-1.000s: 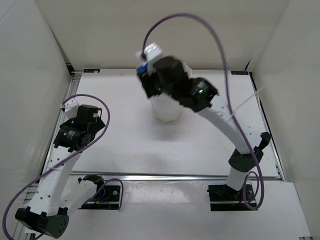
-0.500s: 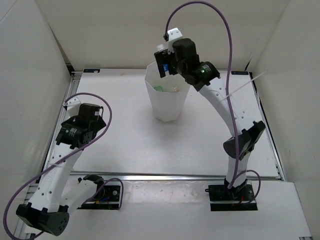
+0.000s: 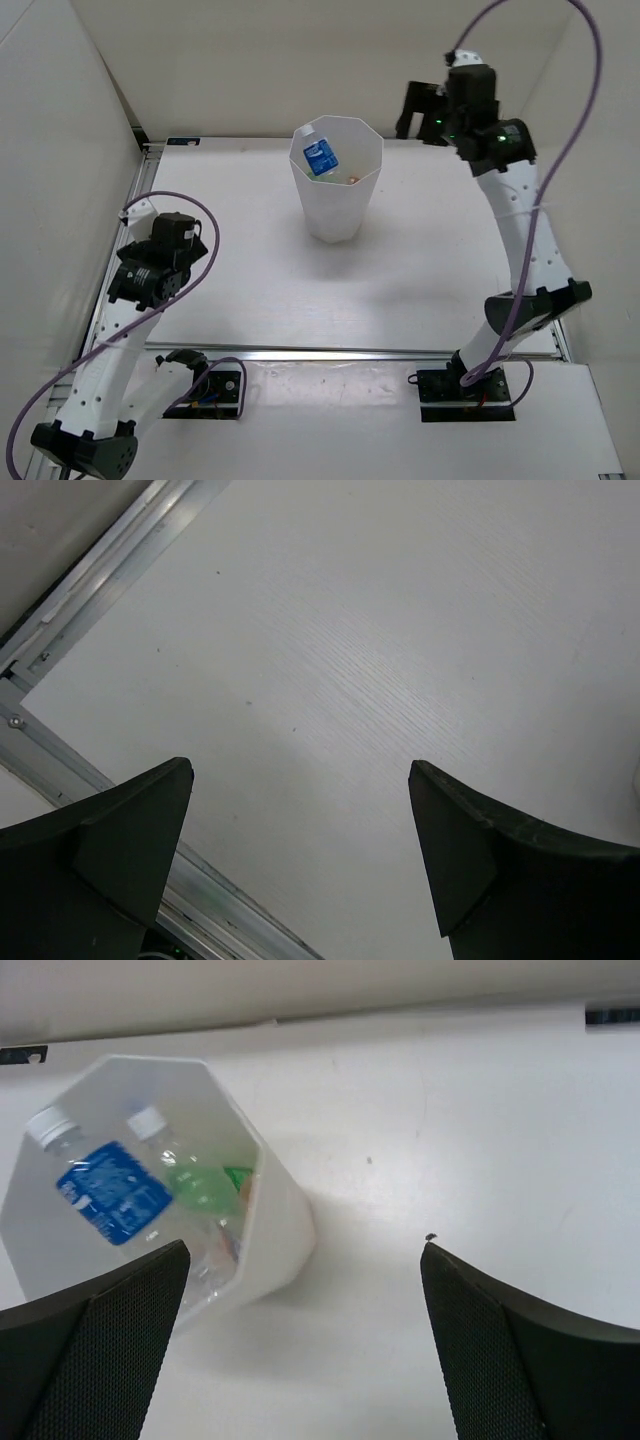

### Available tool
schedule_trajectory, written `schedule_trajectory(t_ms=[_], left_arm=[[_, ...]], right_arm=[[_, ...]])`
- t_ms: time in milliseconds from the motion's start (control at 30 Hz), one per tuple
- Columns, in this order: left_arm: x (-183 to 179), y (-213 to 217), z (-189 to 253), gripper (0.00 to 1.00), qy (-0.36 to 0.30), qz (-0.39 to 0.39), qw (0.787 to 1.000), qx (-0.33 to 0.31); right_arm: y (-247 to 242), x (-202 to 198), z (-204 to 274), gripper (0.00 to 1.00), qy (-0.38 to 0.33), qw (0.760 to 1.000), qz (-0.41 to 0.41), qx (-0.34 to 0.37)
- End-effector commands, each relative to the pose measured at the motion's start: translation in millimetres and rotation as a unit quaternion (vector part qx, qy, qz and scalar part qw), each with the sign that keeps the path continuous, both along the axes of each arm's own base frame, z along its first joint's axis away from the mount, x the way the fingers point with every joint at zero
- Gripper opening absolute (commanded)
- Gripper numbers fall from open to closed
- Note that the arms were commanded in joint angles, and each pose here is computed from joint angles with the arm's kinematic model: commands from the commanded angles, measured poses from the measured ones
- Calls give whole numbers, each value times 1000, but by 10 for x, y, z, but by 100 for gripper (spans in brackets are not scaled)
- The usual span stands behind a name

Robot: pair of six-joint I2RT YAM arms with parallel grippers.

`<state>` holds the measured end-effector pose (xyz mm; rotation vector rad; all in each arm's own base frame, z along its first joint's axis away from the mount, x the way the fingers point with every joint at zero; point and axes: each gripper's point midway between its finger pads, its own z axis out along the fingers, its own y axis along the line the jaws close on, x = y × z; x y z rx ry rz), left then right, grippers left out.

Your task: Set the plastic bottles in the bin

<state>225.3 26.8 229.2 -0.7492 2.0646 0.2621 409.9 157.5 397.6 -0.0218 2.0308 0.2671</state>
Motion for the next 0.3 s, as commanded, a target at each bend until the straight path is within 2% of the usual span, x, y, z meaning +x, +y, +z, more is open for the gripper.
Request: schedule_trajectory(t_ms=[0, 100, 200, 267], left_arm=[[-93, 218, 8, 100, -18, 39, 998, 41], [-215, 348, 93, 100, -49, 88, 994, 40], [-222, 333, 162, 100, -83, 88, 992, 20], [-239, 337, 133, 100, -81, 88, 993, 21]], right_arm=[[26, -483, -447, 100, 146, 984, 50, 93], [-79, -668, -705, 100, 179, 975, 66, 112], [-131, -771, -725, 100, 148, 980, 78, 109], [-200, -751, -674, 100, 134, 983, 72, 105]])
